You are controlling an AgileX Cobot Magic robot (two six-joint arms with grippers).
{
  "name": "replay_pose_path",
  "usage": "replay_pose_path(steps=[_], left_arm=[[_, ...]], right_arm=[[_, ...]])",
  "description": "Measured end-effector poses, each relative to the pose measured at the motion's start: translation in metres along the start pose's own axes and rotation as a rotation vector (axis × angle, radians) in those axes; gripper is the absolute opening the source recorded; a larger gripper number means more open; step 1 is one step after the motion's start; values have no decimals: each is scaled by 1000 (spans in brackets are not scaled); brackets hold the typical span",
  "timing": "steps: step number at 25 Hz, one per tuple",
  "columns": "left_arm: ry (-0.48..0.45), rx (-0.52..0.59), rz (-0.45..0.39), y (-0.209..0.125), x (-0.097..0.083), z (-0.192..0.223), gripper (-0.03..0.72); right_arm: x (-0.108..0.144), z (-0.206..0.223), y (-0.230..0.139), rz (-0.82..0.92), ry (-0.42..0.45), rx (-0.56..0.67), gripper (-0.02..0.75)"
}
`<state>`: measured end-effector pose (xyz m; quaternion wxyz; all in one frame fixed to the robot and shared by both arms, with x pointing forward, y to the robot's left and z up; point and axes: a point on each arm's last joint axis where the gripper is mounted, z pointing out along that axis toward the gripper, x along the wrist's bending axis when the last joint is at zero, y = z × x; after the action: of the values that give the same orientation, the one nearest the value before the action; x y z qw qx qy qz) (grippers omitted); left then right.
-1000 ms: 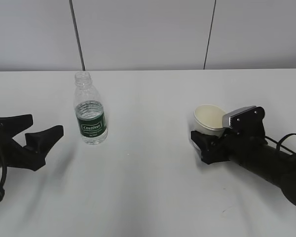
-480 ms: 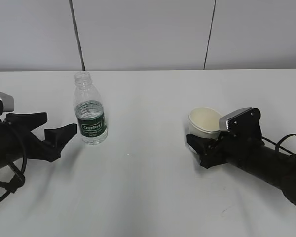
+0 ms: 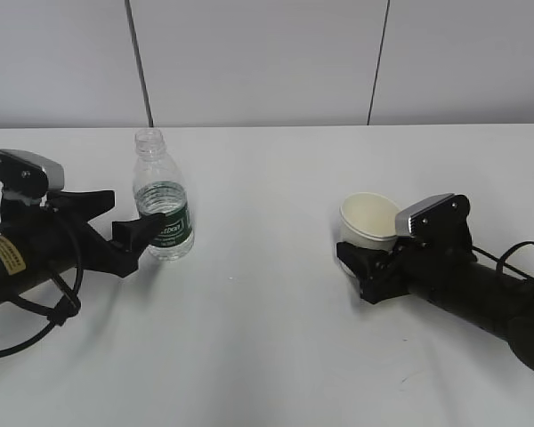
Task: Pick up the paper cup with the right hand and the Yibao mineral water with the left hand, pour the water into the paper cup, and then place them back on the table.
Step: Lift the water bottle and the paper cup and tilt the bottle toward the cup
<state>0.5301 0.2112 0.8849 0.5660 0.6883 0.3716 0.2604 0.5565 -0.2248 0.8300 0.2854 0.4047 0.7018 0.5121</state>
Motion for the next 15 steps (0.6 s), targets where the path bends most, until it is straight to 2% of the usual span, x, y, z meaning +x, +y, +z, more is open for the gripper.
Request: replay_pose_path(steps=[4,12,15], left_arm=[[-5,-3,4,-2,3,9,577],[-59,-19,25,-4,-5,35,577],[-53,-22,20,-8,-4,46,577]], right_arm=[[0,0,0,0,0,0,533],[0,0,0,0,0,0,533],[0,0,0,0,0,0,533]])
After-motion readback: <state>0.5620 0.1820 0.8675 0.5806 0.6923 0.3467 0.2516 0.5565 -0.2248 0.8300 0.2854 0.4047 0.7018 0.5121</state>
